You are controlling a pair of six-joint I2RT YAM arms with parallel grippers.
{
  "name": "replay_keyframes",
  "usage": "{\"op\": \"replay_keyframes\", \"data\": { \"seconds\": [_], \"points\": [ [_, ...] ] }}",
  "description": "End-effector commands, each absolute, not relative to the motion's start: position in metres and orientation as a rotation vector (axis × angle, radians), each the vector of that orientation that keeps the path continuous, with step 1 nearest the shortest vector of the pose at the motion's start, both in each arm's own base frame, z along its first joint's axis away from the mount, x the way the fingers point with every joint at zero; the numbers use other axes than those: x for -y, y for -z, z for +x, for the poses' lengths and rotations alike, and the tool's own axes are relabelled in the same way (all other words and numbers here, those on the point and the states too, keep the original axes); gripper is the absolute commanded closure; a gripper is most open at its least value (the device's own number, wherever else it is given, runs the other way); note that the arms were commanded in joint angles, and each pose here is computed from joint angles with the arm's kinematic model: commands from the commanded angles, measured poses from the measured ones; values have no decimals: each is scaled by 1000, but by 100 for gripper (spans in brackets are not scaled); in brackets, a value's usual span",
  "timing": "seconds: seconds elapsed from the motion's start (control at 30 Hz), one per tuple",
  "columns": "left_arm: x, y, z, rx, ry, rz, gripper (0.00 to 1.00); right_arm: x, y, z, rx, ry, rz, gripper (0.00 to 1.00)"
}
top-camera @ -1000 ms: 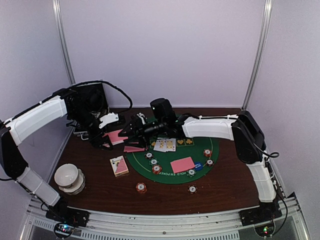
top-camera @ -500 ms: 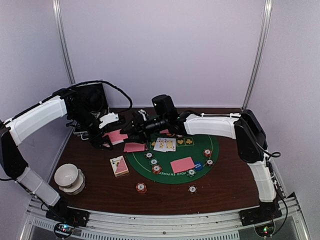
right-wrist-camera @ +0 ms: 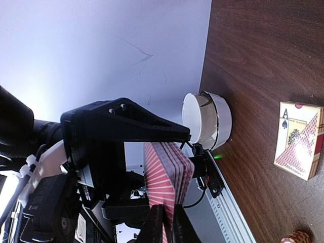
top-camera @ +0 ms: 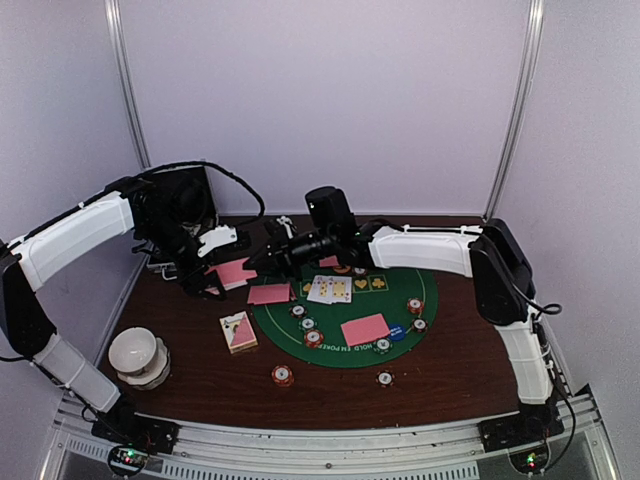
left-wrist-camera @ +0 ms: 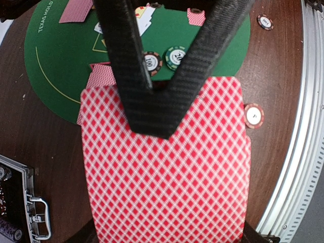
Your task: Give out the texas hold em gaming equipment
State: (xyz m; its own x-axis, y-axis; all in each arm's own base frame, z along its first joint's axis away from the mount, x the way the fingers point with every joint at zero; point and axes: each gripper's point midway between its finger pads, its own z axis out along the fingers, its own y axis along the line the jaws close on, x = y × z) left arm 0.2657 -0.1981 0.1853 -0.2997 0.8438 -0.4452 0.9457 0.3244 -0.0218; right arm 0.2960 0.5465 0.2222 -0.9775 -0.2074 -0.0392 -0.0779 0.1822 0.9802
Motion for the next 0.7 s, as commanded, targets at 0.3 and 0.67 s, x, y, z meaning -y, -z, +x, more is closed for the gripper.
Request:
{"op": "replay_keyframes", "data": {
  "seconds": [0.3, 0.67],
  "points": [
    [204, -191, 273, -2207, 419, 1570, 100, -519, -260, 302, 2326, 2022, 321, 100],
    [202, -190, 272, -2209, 407, 1570, 100, -479, -268, 320, 2372, 2056, 269, 100]
  ]
}}
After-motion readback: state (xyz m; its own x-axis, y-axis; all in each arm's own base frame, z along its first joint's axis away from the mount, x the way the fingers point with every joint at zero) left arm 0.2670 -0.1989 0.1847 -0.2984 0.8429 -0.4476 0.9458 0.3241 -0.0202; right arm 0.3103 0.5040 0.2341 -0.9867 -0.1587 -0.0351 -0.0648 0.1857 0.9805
